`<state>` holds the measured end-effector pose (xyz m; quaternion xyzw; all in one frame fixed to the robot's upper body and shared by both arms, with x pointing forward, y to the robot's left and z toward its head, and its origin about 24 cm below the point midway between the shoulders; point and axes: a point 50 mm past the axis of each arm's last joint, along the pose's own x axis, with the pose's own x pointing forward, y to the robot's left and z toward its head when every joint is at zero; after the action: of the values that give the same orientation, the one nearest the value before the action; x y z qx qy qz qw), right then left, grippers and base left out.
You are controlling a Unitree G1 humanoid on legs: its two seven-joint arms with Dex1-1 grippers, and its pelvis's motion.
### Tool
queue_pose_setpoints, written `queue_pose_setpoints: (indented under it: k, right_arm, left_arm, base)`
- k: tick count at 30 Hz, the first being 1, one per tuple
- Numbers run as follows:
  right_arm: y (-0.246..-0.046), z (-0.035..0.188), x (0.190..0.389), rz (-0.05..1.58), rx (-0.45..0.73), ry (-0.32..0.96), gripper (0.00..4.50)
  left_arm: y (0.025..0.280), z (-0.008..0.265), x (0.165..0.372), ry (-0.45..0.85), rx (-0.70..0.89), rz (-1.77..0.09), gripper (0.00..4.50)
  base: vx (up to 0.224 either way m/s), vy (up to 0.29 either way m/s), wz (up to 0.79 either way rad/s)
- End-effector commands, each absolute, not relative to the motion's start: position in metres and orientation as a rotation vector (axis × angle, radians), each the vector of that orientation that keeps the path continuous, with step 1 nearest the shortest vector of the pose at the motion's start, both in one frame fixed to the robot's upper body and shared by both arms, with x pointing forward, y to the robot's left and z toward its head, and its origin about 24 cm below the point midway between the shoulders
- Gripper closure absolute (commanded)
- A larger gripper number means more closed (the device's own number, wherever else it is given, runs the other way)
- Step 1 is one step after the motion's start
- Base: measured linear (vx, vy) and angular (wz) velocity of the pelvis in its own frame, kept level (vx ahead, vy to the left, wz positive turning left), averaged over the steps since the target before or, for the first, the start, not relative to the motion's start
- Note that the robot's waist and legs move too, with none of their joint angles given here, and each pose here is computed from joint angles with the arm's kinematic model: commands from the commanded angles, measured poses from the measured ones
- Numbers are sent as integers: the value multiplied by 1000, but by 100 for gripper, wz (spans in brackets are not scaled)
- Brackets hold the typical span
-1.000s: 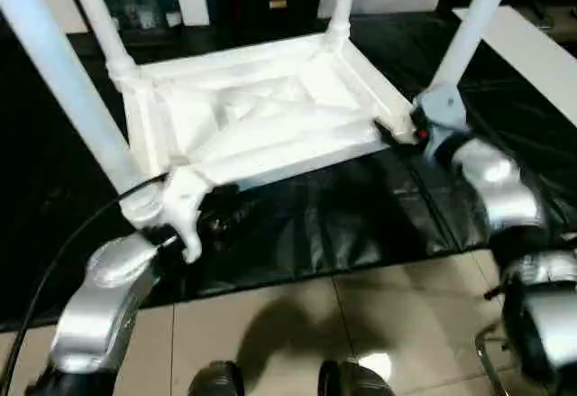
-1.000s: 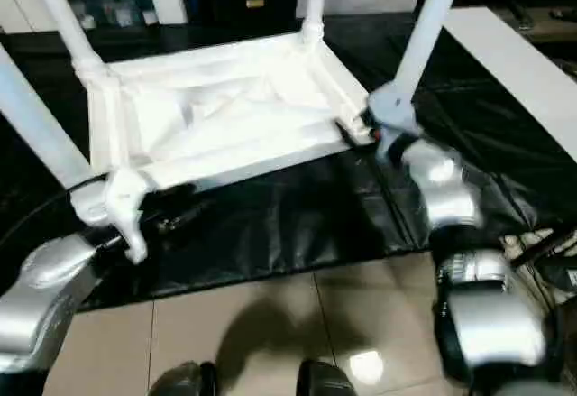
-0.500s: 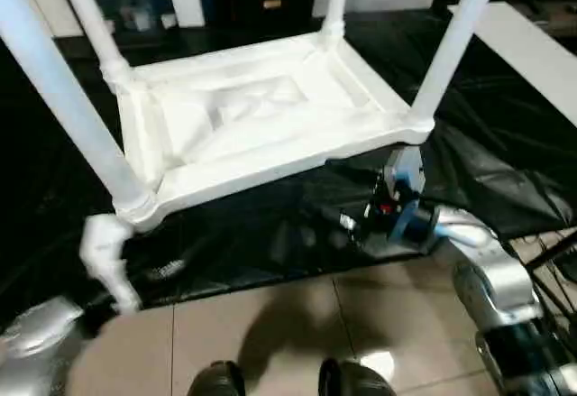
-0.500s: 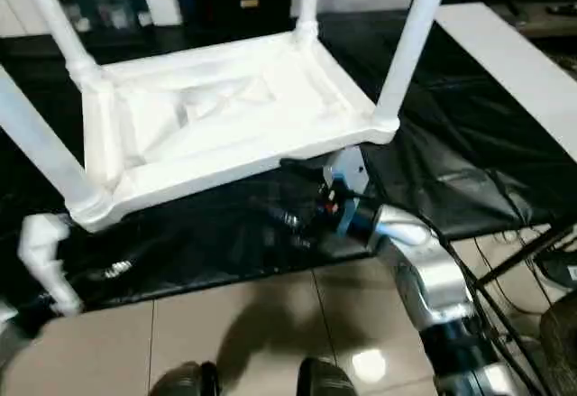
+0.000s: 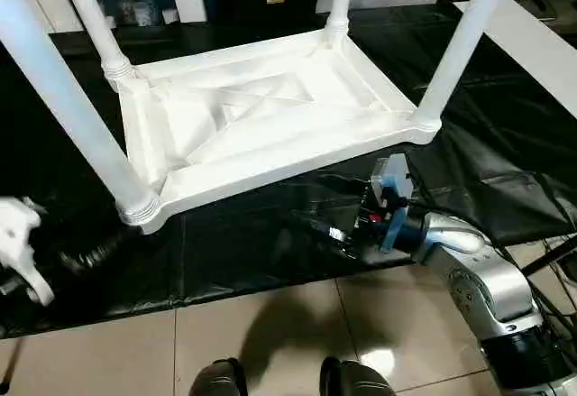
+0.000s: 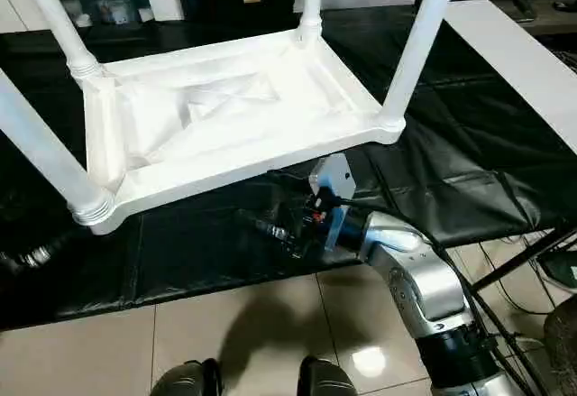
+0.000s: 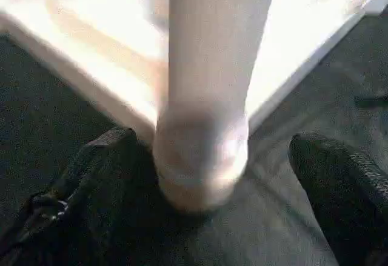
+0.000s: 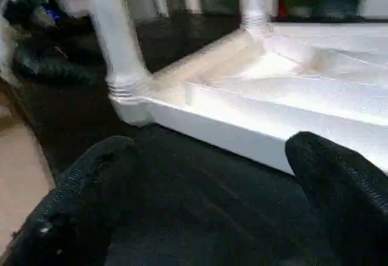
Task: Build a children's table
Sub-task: Rotate table base
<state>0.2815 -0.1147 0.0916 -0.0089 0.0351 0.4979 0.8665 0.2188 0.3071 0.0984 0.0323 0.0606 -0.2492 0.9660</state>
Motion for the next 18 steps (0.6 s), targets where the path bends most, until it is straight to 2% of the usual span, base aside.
queue_pose_setpoints:
  k: [1, 8, 9, 14, 16, 17, 18]
  right_arm:
    - [-120, 77, 293, 893, -101, 167, 0]
    - [-114, 72, 306, 799, -164, 213, 0]
    - [-112, 66, 311, 774, -190, 231, 0]
    - [-111, 55, 320, 709, -223, 261, 0]
    - [-112, 49, 329, 644, -240, 286, 0]
    - [-112, 49, 330, 643, -241, 287, 0]
    - [-112, 47, 334, 623, -250, 296, 0]
  left_arm:
    - [293, 98, 230, 120, 32, -570, 5]
    - [265, 97, 256, 56, -57, -629, 5]
    - [255, 96, 260, 49, -87, -672, 5]
    - [235, 96, 258, 60, -119, -776, 5]
    - [212, 99, 250, 69, -163, -913, 5]
    - [211, 99, 250, 70, -165, -916, 5]
    - [196, 101, 246, 71, -180, -987, 5]
  base:
    - [0, 0, 0]
    - [0, 0, 0]
    - [0, 0, 0]
    - [0, 0, 0]
    - [0, 0, 0]
    - [0, 0, 0]
    - [0, 0, 0]
